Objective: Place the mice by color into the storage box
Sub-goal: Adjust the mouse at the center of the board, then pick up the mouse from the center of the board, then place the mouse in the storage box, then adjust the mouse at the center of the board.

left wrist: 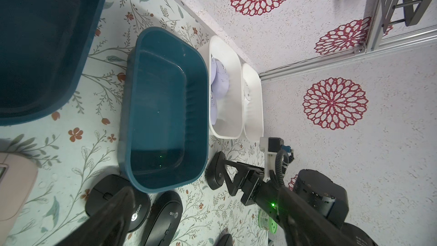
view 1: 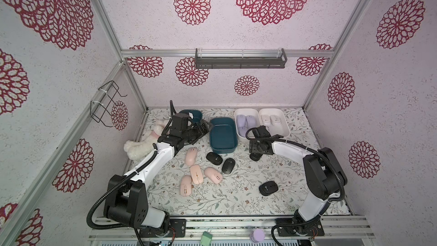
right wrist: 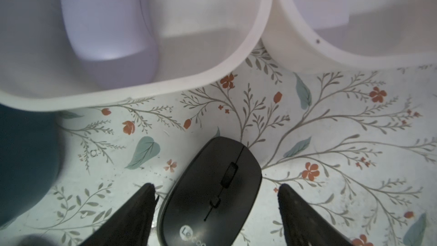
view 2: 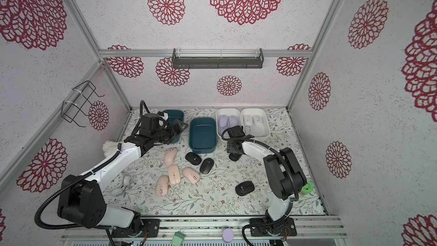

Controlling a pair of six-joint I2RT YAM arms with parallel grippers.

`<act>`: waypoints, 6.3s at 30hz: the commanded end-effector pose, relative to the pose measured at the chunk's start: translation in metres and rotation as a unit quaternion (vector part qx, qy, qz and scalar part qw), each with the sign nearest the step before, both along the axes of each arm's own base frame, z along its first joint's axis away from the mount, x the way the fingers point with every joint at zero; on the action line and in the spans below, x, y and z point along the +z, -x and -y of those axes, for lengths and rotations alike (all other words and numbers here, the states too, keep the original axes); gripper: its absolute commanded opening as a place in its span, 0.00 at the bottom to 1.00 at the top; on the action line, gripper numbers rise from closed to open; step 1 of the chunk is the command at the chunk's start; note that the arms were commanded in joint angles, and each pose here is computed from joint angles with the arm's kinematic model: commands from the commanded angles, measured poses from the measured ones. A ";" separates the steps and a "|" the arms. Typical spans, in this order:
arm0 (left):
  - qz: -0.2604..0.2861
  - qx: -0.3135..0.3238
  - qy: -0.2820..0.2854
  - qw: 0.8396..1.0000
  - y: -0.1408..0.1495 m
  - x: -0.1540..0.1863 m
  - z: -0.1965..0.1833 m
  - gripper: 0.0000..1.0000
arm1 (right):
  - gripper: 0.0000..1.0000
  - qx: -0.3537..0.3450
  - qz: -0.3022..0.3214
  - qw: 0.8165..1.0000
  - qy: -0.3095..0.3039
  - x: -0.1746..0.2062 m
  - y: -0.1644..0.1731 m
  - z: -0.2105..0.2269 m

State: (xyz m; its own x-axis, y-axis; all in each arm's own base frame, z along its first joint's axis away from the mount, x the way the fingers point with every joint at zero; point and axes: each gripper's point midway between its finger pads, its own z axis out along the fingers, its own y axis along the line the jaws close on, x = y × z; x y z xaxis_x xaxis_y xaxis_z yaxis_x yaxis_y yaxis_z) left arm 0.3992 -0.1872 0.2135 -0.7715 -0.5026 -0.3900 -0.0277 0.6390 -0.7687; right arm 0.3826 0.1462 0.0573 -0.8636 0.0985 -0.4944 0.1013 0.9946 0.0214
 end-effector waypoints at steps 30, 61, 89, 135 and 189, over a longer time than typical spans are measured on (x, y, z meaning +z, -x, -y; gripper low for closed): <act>0.003 -0.039 0.007 0.999 0.004 0.009 0.024 0.97 | 0.65 0.035 -0.067 0.997 -0.019 -0.023 0.021 0.006; 0.008 0.019 -0.003 1.000 -0.011 0.017 -0.018 0.97 | 0.56 0.130 0.105 0.982 -0.090 0.107 -0.028 -0.124; -0.004 0.026 0.016 1.000 -0.015 0.011 -0.023 0.97 | 0.58 0.108 0.106 0.983 -0.109 0.004 -0.150 -0.233; -0.019 -0.102 0.047 0.993 0.022 0.010 0.064 0.97 | 0.91 -0.070 -0.006 0.993 -0.097 0.035 0.173 0.031; -0.048 -0.157 0.041 0.986 0.035 -0.002 0.091 0.97 | 0.91 -0.122 -0.063 0.983 -0.121 -0.012 0.219 0.068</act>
